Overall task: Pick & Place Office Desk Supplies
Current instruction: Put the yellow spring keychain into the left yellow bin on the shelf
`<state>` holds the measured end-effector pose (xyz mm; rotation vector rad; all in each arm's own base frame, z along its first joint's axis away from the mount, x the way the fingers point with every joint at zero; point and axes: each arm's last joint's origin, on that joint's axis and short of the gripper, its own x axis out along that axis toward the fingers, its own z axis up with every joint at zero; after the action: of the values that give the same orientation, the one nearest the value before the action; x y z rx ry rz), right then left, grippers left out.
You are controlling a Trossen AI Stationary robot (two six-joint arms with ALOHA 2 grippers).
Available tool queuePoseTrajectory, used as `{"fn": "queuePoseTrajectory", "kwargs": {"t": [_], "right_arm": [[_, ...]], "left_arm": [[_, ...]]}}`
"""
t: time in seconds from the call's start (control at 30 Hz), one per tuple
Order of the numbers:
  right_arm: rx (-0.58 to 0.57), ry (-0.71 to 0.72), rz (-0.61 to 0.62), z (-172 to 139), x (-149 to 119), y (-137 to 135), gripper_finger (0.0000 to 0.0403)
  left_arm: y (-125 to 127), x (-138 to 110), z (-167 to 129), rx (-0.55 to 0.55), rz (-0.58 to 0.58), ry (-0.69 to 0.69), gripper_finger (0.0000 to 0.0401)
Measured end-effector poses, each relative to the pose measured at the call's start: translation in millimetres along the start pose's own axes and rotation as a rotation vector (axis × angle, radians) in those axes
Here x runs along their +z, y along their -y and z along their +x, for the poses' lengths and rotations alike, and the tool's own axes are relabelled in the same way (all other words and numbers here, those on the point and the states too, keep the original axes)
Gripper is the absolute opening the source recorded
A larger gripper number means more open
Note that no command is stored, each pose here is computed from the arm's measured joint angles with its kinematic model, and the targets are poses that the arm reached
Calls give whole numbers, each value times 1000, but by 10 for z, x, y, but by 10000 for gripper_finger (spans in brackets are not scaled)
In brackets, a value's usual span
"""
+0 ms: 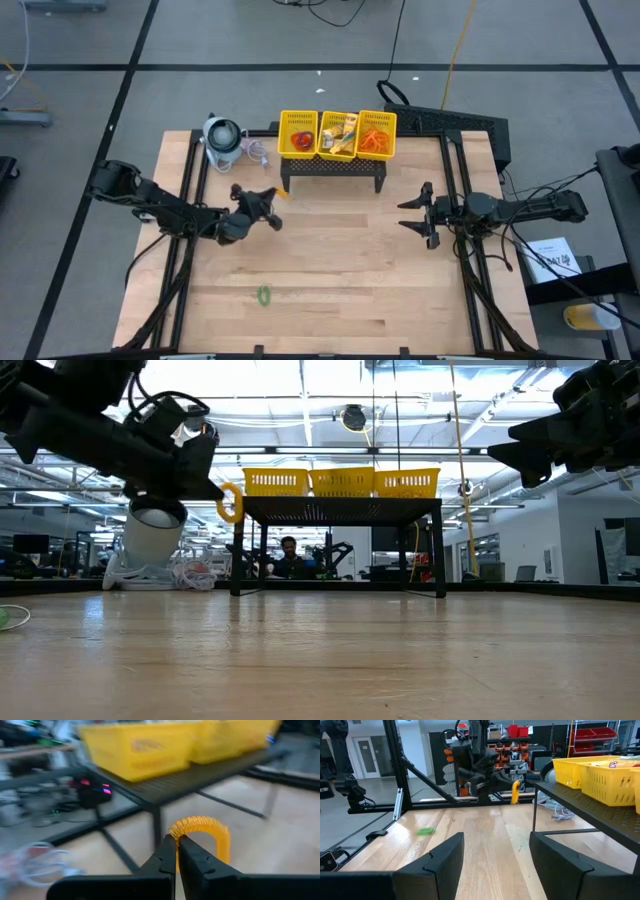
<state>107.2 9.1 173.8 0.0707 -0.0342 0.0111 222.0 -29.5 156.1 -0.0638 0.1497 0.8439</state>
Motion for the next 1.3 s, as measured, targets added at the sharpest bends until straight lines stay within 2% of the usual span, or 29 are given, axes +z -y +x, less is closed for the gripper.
{"fn": "queuePoseTrajectory", "kwargs": {"t": [0.2,0.37,0.6,0.77,0.93,1.1,1.3], "right_arm": [[0,0,0,0,0,0,215],[0,0,0,0,0,0,215],[0,0,0,0,0,0,215],[0,0,0,0,0,0,215],[0,0,0,0,0,0,215],[0,0,0,0,0,0,215],[0,0,0,0,0,0,215]], "left_arm": [[-16,95,6,218,-13,77,11],[84,352,98,278,102,90,6],[193,856,336,247,249,106,5],[170,1191,503,299,329,115,12],[108,1476,682,335,427,64,6],[16,1696,833,272,419,-20,9],[-216,1753,982,245,367,-162,11]]}}
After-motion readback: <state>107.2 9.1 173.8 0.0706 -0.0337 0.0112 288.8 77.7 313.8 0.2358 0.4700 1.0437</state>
